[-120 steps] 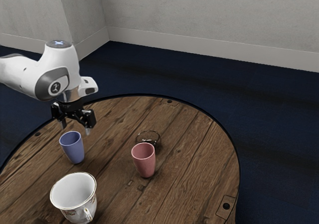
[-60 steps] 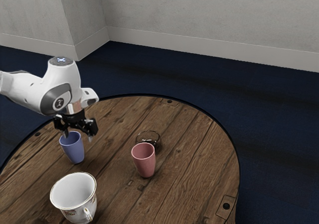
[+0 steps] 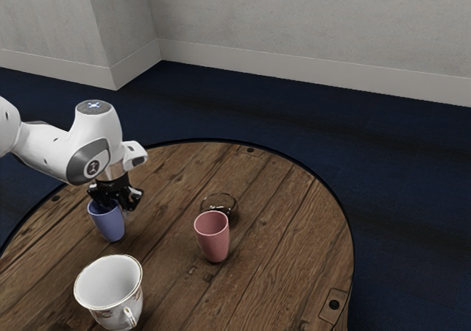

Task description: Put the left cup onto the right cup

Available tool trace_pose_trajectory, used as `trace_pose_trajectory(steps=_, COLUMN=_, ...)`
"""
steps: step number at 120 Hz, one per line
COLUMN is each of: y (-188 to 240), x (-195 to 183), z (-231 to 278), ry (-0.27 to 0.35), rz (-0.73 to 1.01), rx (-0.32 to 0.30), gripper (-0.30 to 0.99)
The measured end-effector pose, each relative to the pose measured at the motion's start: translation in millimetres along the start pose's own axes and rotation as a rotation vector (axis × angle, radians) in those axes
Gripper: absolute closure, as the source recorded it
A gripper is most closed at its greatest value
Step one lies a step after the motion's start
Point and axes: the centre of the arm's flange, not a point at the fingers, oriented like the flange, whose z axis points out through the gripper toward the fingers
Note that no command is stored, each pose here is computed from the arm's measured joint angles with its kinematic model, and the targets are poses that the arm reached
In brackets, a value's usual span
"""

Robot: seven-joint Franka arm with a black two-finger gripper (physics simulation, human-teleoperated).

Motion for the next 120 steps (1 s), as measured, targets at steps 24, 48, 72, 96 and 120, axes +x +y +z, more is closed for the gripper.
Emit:
trace_pose_trajectory(steps=24, y=-1, x=1, z=1, ry=0.005, rz=-0.003, rx=0.000, gripper=0.73)
trace_pose_trajectory(steps=48, y=10, x=15, z=-41, ry=0.056, rz=0.016, rx=-0.011, gripper=0.76)
trace_pose_trajectory(steps=72, y=58, x=32, z=-103, ry=0.102, rz=0.090, rx=-0.022, gripper=0.77)
trace_pose_trajectory(steps=96, y=118, x=20, z=-133, ry=0.091, rz=0.182, rx=-0.040, gripper=0.78)
trace_pose_trajectory(steps=120, y=173, x=0, z=-157, ry=0.101, rz=0.250, rx=-0.061, gripper=0.78)
